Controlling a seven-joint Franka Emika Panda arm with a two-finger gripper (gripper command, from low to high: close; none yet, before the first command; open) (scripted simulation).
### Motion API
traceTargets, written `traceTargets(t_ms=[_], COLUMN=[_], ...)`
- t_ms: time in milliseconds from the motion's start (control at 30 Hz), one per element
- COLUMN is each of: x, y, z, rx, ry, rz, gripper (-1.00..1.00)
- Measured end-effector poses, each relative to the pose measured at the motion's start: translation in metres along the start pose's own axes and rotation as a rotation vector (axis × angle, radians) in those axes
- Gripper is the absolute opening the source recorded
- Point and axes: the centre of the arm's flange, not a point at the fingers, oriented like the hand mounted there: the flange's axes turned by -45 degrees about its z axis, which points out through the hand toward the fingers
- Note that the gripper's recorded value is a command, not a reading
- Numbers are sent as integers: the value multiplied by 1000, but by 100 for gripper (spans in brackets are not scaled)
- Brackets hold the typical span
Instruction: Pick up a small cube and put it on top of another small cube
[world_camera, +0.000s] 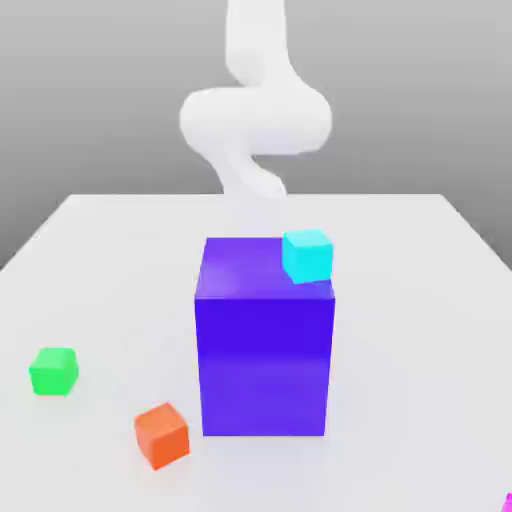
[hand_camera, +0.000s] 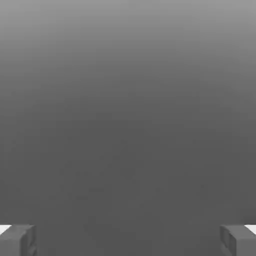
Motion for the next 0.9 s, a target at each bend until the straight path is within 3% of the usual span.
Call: traceTargets(t_ms=[467,900], x=[-5,-115], y=[-99,-216], z=[218,402], rx=[156,294], ry=[-297,-553], rz=[-357,-710], gripper=[0,0])
